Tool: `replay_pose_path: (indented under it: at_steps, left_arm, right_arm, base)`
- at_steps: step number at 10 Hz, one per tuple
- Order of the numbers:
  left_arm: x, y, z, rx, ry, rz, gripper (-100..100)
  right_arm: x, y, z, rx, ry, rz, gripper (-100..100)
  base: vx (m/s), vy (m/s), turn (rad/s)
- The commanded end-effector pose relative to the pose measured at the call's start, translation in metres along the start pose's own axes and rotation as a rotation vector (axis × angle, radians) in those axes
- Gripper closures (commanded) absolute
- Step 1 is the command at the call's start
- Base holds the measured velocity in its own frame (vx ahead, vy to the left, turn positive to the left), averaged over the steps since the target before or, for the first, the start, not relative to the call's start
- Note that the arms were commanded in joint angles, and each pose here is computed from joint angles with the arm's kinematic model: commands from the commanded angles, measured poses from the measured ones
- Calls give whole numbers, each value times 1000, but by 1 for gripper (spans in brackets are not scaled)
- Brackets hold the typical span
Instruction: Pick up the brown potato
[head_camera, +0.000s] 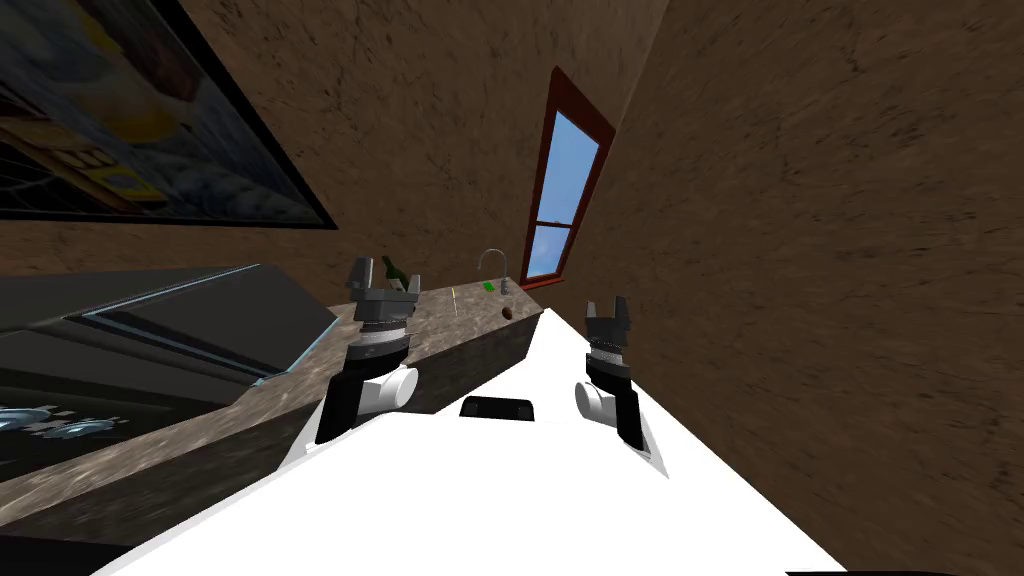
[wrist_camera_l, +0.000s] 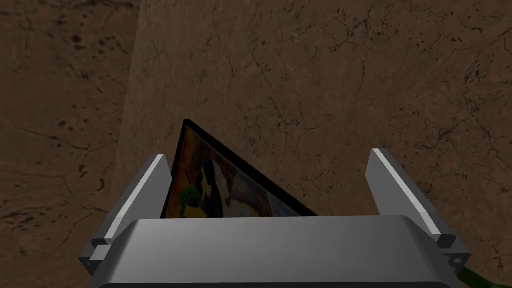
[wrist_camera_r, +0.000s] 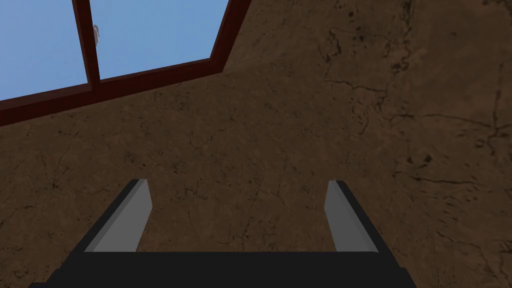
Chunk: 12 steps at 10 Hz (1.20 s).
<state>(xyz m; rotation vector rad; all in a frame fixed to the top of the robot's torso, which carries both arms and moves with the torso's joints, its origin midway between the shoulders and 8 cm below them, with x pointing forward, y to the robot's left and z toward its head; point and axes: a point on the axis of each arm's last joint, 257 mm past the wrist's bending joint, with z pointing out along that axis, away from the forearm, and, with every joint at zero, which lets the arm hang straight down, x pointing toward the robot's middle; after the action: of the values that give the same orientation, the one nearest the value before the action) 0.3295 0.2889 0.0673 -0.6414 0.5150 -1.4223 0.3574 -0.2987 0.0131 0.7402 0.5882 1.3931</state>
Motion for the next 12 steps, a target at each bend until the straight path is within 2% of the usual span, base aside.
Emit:
replay_pose_path:
  at_steps: [1, 5, 6, 8, 9, 11, 12]
  left_arm:
    - [0, 0, 0, 0, 0, 0, 0]
    - [0, 0, 0, 0, 0, 0, 0]
    - [0, 0, 0, 0, 0, 0, 0]
    - [0, 0, 0, 0, 0, 0, 0]
    - [0, 0, 0, 0, 0, 0, 0]
    - [0, 0, 0, 0, 0, 0, 0]
    - [0, 0, 0, 0, 0, 0, 0]
  right_arm:
    - [9, -12, -4, 34, 43, 15, -100]
    - [35, -51, -26, 152, 153, 69, -100]
    - [35, -51, -26, 153, 161, 65, -100]
    - [50, -77, -46, 240, 224, 101, -100]
    - [50, -78, -47, 242, 234, 95, -100]
    - [64, -106, -75, 344, 293, 135, -100]
    - [64, -106, -76, 349, 312, 124, -100]
  base:
    - [-36, 20, 184]
    - [-77, 41, 203]
    - [-62, 30, 83]
    - [-68, 44, 226]
    - [-56, 34, 99]
    - [-60, 48, 260]
    - [-51, 36, 109]
